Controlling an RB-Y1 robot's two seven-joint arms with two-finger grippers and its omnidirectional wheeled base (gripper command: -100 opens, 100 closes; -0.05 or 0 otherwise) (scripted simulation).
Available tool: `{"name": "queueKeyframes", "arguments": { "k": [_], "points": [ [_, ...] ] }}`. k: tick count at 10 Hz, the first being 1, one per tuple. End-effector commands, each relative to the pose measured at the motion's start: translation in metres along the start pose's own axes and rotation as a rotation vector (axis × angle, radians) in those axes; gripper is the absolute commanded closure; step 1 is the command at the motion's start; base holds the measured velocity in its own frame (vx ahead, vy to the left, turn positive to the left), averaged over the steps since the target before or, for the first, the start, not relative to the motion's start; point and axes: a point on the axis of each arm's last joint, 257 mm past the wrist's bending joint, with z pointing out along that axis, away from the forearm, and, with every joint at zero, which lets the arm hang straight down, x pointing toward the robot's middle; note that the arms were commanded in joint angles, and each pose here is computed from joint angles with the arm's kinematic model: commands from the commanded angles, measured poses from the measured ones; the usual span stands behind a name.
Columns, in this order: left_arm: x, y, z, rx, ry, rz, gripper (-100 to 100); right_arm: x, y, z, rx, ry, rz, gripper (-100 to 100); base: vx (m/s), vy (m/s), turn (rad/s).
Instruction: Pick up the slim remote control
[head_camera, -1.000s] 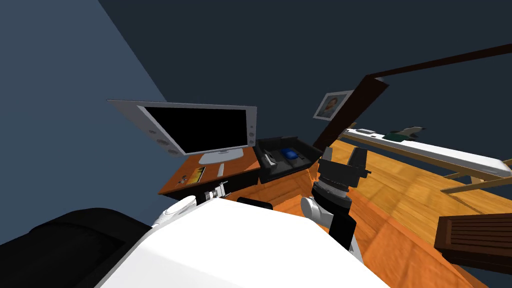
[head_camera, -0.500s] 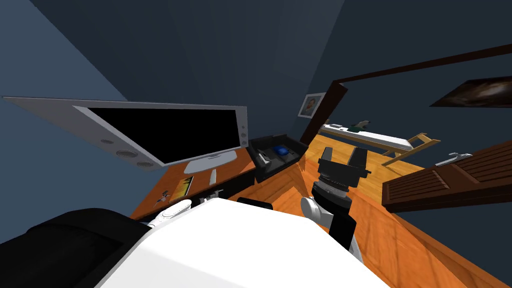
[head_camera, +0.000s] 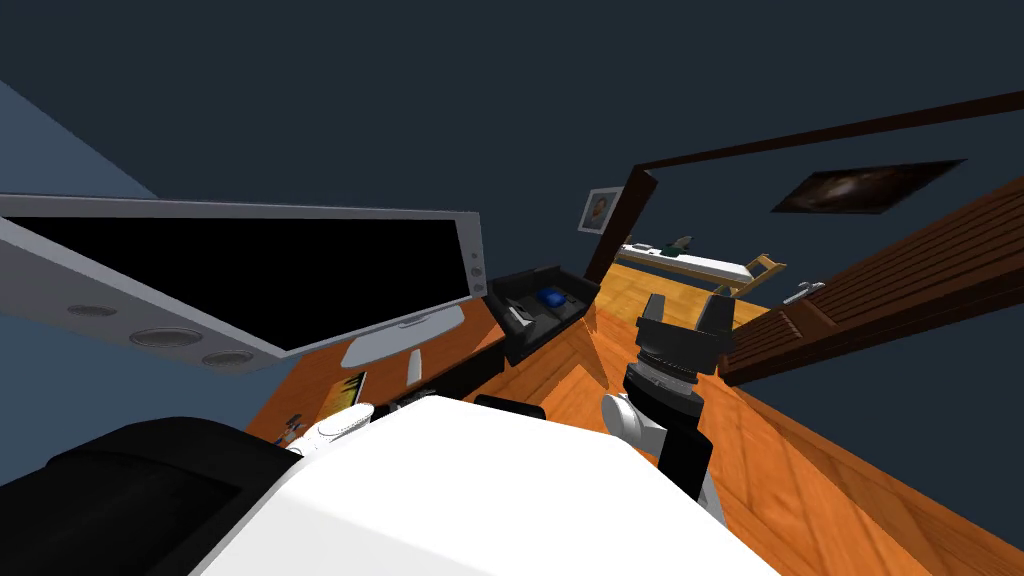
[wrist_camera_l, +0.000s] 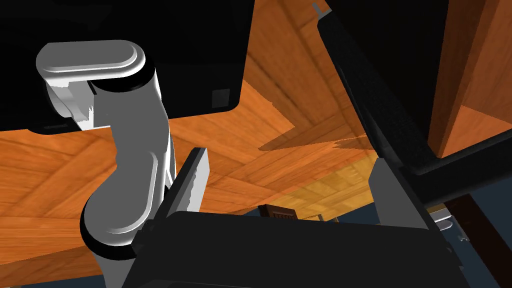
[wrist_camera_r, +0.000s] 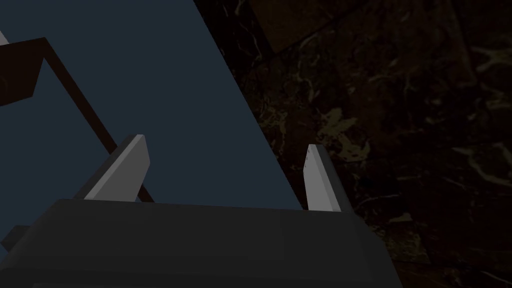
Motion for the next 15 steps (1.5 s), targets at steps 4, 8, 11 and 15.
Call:
{"name": "queueKeyframes", "arguments": {
  "k": [4, 8, 11, 15],
  "points": [
    [0.049, -0.03, -0.015, 0.115, 0.088, 0.146, -100, 0.0, 0.0, 0.0, 0.0, 0.0, 0.0, 0, 0.017, 0.059, -0.258],
    [0.089, -0.048, -0.034, 0.213, 0.155, 0.271, -100, 0.0, 0.0, 0.0, 0.0, 0.0, 0.0, 0, 0.016, 0.065, -0.231],
    [0.119, -0.061, -0.051, 0.27, 0.208, 0.313, -100, 0.0, 0.0, 0.0, 0.0, 0.0, 0.0, 0, 0.002, 0.042, -0.154],
    [0.162, -0.075, -0.081, 0.384, 0.276, 0.425, -100, 0.0, 0.0, 0.0, 0.0, 0.0, 0.0, 0, 0.01, 0.082, -0.26]
  ]
}}
